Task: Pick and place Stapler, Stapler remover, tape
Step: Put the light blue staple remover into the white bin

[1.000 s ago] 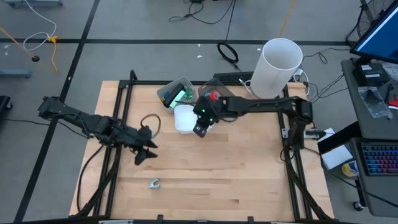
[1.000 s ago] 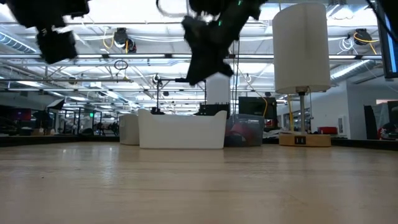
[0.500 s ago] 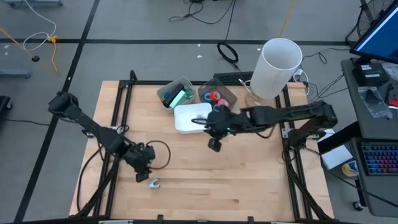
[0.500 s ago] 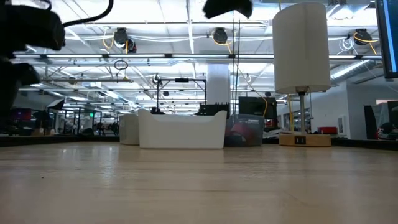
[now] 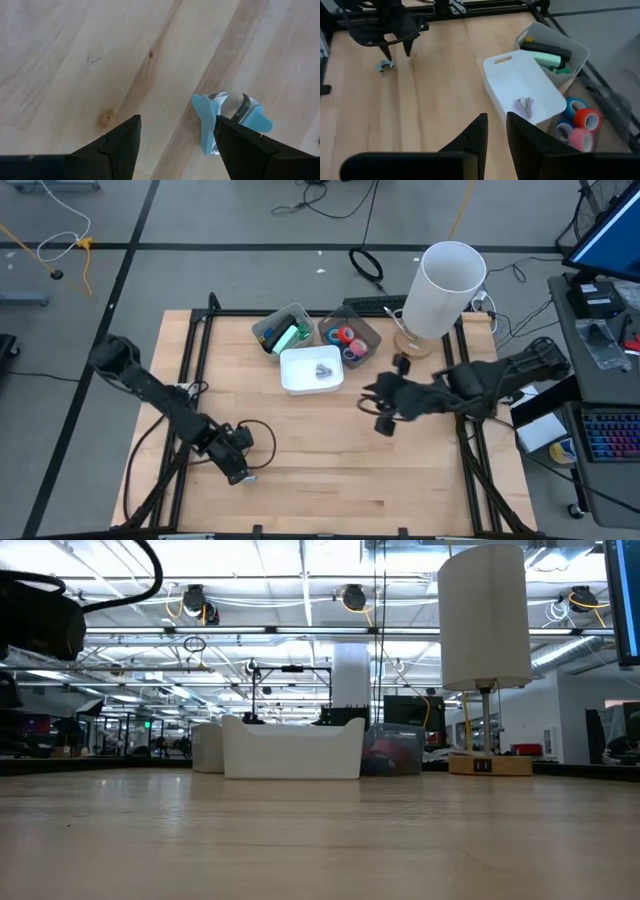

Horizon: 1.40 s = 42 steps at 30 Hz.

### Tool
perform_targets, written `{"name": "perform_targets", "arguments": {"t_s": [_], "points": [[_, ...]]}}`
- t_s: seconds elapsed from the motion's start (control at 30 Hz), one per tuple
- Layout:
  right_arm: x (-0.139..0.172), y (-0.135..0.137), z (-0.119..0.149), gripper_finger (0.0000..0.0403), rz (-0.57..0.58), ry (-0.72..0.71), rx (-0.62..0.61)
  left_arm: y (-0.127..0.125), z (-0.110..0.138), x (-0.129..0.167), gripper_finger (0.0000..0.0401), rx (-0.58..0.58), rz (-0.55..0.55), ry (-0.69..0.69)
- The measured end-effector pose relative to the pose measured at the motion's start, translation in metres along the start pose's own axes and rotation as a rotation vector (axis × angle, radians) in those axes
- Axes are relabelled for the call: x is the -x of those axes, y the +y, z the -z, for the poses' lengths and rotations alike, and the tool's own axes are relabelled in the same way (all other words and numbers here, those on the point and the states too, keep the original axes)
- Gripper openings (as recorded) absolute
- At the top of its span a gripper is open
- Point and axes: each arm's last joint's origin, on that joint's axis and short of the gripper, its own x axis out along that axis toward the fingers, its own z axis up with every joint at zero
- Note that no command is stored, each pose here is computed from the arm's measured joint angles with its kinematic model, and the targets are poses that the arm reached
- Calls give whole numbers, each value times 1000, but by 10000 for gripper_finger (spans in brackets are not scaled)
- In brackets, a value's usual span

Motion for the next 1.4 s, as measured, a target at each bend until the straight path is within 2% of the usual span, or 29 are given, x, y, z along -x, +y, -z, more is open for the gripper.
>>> {"name": "perform_targets", "arguments": {"t_s": [0.2, 0.3, 0.4, 0.47, 0.57, 0.77, 1.03, 1.4], "points": [[11, -7, 46, 66, -68, -61, -131, 0, 1, -6, 248, 10, -23, 6], [12, -11, 70, 66, -120, -98, -216, 0, 0, -6, 248, 96, -19, 3], [12, -16, 90, 66, -169, -137, -298, -4, -1, 0, 248, 161, 6, -5], [12, -19, 102, 66, -197, -158, -340, -10, -3, 7, 248, 165, 37, -14], [12, -24, 117, 66, -233, -189, -380, -13, -6, 16, 248, 169, -6, -32], [11, -34, 138, 66, -272, -252, -424, -9, -5, 22, 248, 166, -108, -35], [8, -49, 166, 66, -258, -285, -460, -6, -4, 22, 248, 164, -142, -48], [15, -58, 173, 66, -279, -326, -469, -7, -3, 8, 248, 154, -184, -26]]}}
